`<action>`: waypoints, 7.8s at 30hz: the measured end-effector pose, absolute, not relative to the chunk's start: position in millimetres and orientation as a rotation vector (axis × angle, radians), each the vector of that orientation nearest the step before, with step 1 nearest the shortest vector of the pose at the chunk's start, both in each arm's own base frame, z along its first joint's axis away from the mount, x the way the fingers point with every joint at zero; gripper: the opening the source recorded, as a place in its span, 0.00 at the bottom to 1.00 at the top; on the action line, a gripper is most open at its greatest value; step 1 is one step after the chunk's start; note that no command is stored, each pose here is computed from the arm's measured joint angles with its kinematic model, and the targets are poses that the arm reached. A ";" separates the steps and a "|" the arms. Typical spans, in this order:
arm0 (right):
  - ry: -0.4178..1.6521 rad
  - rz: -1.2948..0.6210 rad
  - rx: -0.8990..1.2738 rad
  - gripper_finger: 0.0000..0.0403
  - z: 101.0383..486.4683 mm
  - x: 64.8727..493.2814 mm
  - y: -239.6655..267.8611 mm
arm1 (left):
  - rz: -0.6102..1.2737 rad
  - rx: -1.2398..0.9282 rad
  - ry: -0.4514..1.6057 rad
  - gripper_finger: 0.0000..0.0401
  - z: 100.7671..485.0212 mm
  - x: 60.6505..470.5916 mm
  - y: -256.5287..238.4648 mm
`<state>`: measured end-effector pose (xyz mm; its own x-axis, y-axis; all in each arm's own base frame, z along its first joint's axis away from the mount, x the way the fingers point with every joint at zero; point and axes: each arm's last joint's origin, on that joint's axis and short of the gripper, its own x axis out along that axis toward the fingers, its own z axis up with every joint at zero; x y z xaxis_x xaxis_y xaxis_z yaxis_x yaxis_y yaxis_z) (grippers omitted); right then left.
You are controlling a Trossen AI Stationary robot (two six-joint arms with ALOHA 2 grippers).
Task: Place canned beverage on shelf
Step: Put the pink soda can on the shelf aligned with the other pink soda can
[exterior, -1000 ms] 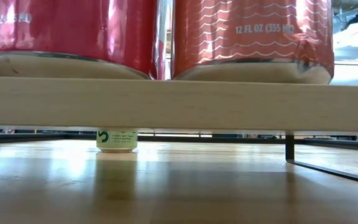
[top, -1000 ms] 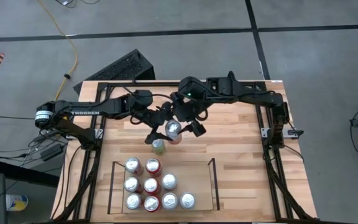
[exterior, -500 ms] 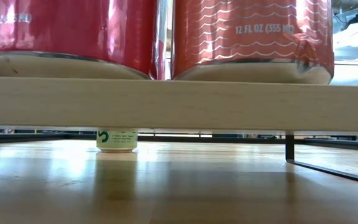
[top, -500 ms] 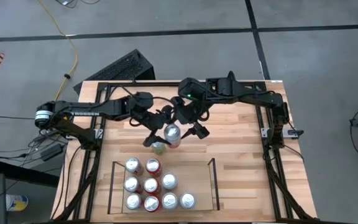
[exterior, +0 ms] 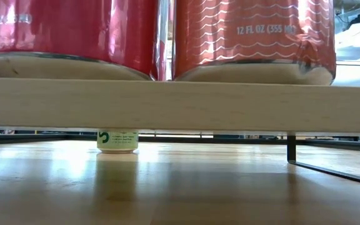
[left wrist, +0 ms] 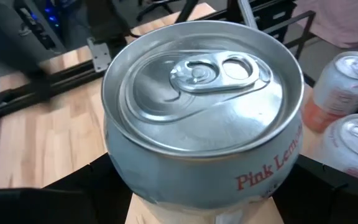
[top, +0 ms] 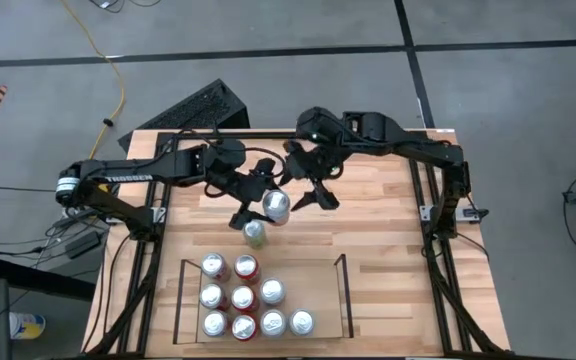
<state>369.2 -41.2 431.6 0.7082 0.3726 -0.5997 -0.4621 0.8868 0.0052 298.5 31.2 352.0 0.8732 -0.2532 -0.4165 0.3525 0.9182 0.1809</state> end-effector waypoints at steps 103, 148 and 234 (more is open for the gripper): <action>0.117 0.452 -0.010 0.81 467.6 293.9 -14.8 | -0.216 0.323 0.275 0.73 405.6 304.6 19.7; 0.292 0.348 -0.108 0.94 425.8 333.7 -13.0 | -0.211 0.321 0.328 0.73 400.7 303.8 17.0; 0.557 0.053 0.072 0.42 371.8 339.2 46.1 | -0.281 0.506 0.429 0.76 385.4 304.0 18.5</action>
